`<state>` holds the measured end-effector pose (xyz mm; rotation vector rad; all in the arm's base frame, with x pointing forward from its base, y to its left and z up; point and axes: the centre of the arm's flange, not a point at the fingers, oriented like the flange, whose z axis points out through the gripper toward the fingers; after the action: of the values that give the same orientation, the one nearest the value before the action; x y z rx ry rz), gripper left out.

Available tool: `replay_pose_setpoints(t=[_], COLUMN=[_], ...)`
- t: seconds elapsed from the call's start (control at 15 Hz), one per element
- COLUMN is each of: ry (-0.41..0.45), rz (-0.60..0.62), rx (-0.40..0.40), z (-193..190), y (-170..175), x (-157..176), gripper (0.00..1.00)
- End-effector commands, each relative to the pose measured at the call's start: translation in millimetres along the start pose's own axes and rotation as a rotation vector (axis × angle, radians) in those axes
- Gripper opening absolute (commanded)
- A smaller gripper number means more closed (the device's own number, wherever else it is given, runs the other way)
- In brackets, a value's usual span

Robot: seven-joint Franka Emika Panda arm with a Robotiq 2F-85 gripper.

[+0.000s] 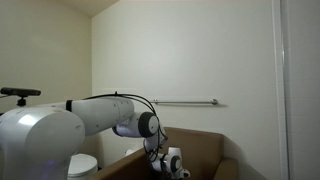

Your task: Use the towel to wipe the seat of the sofa.

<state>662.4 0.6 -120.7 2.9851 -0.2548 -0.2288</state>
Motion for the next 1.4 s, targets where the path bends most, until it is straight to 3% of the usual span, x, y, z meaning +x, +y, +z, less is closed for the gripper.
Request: replay_pose_setpoints(t=[0.0, 0.67, 0.8, 1.0, 1.33], ry=[-0.119, -0.304, -0.271, -0.201, 0.021], rz=[-0.011, 0.154, 0.149, 0.088, 0.036], rx=[0.061, 0.039, -0.016, -0.090, -0.216], z=[15.9, 8.2, -7.1, -57.4, -120.9], y=[-8.4, -7.8, 6.2, 18.6, 22.6], x=[-78.8, -174.6, -164.7, -119.1, -36.7], gripper=[0.07, 0.07, 0.07, 0.07, 0.07])
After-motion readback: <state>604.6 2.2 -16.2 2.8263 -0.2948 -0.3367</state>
